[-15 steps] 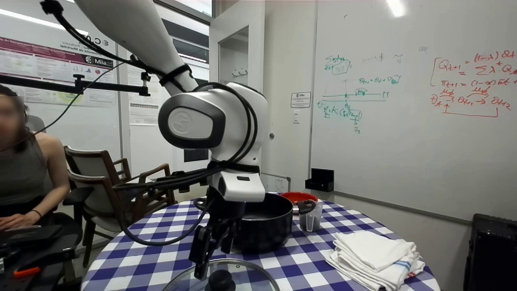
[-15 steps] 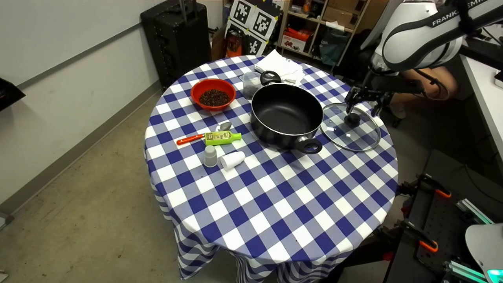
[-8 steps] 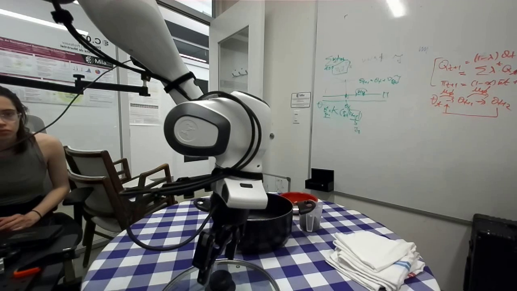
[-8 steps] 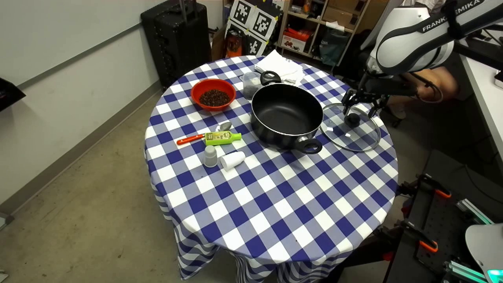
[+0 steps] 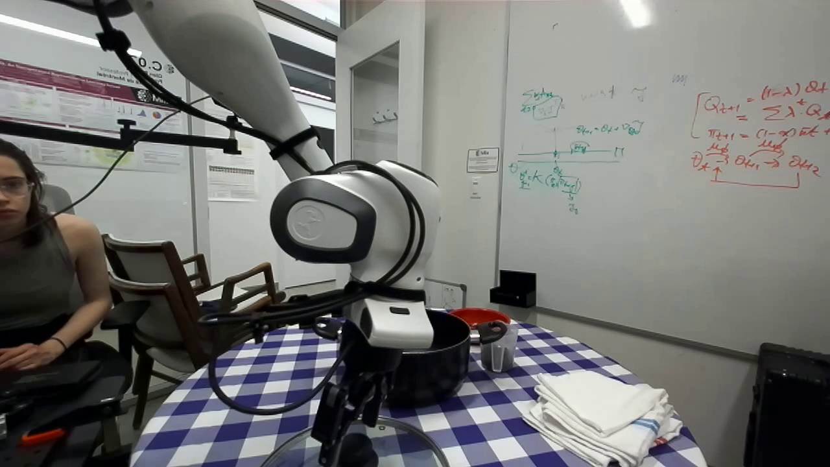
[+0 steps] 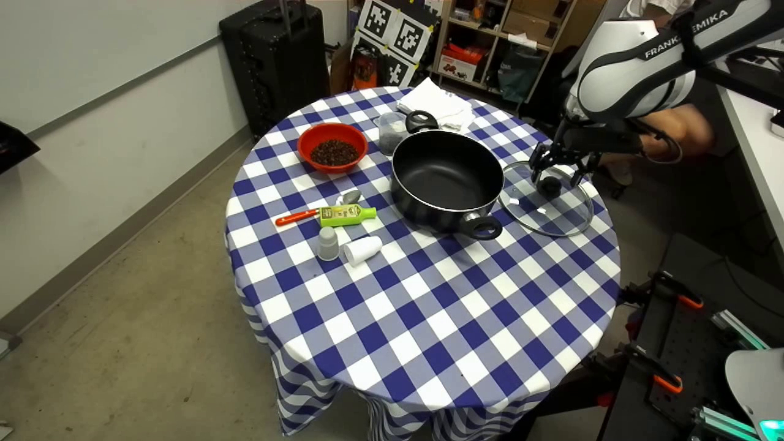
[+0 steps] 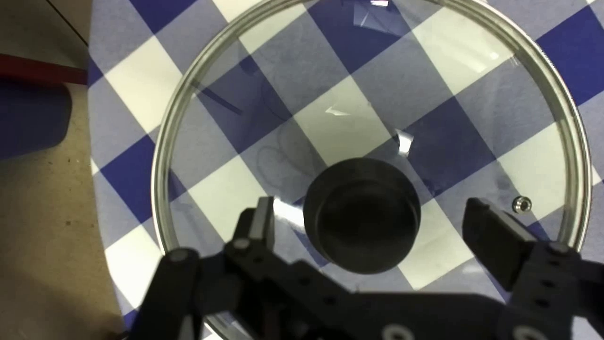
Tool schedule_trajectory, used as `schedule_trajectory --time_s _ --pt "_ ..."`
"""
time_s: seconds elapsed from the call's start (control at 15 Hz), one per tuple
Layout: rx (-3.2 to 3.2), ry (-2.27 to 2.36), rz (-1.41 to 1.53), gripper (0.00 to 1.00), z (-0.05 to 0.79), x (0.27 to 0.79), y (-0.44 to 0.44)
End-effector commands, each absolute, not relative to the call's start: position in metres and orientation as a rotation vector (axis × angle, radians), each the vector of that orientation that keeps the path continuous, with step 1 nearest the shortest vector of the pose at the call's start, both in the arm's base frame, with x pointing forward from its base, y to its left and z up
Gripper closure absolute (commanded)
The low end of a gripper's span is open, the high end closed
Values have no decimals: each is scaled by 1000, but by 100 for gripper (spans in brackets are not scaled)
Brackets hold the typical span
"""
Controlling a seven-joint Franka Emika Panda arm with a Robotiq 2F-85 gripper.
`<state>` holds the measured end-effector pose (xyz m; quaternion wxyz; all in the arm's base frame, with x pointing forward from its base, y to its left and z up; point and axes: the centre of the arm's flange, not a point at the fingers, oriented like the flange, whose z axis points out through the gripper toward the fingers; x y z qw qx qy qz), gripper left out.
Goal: Pick up the glass lid from the table and put it on the pot.
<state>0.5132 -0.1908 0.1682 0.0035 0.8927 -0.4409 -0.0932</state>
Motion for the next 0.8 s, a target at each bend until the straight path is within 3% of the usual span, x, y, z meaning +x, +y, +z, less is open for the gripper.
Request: schedule_trajectory --time_s 0.0,0.13,0.2,0.33,0.73 --pt "2796 -1390 -281 0 163 522 -191" --pt "2796 -1391 -282 1 162 523 -191" --pt "2796 -1392 -281 25 162 523 -191" --pt "2797 -1393 -283 29 162 523 -191" --pt "2797 -1396 -285 73 163 522 -192"
